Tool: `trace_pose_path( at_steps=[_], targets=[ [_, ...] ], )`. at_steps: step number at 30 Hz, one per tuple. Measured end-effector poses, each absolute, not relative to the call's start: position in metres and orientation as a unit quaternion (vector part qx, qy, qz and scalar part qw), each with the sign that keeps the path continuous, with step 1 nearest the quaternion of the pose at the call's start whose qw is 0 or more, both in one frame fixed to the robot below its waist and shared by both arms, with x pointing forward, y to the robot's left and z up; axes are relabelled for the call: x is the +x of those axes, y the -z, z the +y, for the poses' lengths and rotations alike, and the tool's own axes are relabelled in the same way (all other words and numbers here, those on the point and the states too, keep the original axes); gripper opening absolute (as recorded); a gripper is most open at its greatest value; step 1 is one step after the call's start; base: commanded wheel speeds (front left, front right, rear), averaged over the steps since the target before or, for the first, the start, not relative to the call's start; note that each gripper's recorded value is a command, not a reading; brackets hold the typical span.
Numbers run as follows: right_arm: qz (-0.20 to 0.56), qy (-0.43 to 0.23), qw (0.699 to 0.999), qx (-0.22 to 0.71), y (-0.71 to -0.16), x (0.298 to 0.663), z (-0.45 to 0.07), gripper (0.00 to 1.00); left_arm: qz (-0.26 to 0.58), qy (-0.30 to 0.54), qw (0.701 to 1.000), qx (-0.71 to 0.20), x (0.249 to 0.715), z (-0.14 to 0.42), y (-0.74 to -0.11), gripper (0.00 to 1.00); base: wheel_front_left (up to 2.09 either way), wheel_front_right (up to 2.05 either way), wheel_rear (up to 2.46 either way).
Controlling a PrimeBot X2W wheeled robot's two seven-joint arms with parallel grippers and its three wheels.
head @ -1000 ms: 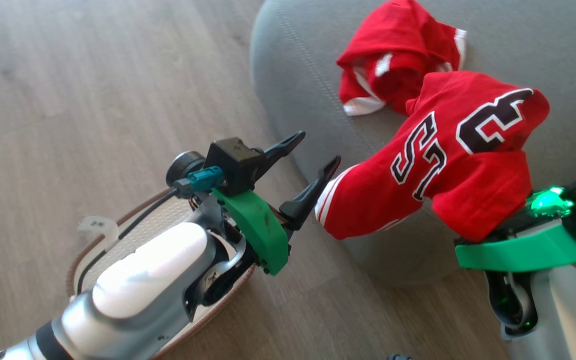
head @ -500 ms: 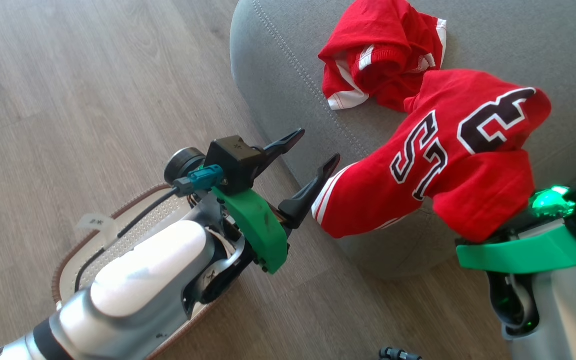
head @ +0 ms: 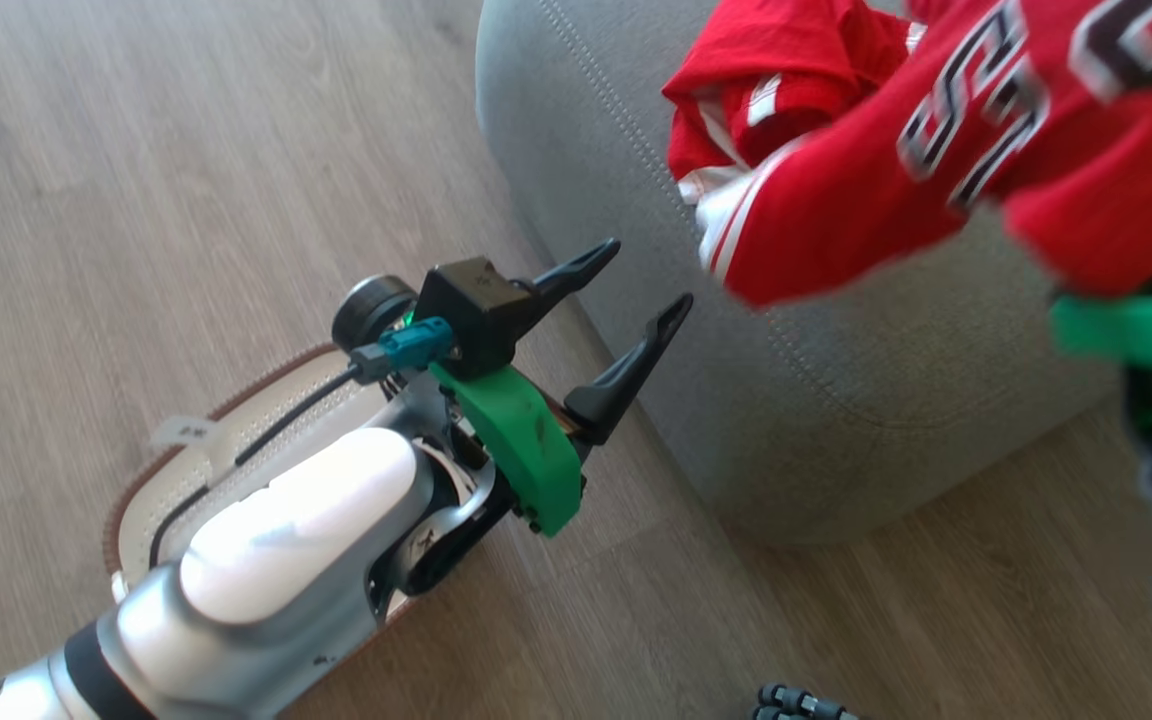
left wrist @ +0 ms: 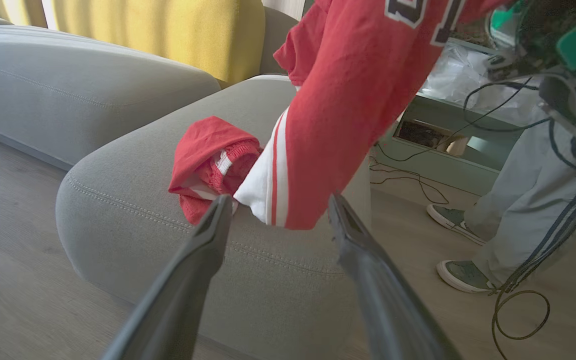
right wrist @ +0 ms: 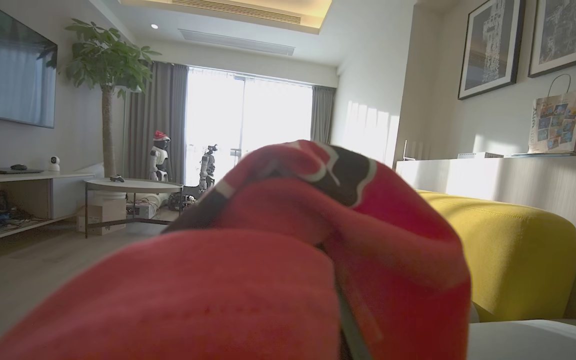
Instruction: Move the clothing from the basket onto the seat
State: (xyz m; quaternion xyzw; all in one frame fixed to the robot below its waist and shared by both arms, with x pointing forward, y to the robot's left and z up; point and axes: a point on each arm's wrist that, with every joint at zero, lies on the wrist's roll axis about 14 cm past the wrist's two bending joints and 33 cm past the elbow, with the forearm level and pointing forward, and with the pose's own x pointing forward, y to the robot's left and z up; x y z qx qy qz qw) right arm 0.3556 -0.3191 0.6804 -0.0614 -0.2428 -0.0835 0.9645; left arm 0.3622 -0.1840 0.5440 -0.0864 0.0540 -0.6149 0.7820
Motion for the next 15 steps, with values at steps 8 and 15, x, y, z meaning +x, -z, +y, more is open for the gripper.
trace_pose_path(
  at_steps=[8,15],
  targets=[
    [-0.229,0.105,0.964,-0.080,-0.706,0.401,-0.370,0.00,0.069,0.608,0.786,-0.089,0.379,-0.178,-0.532,1.00,0.00,0.00,0.00],
    [-0.211,0.137,0.963,-0.101,-0.711,0.435,-0.406,0.00,0.079,0.597,0.793,-0.089,0.400,-0.169,-0.518,1.00,0.00,0.00,0.00]
  ],
)
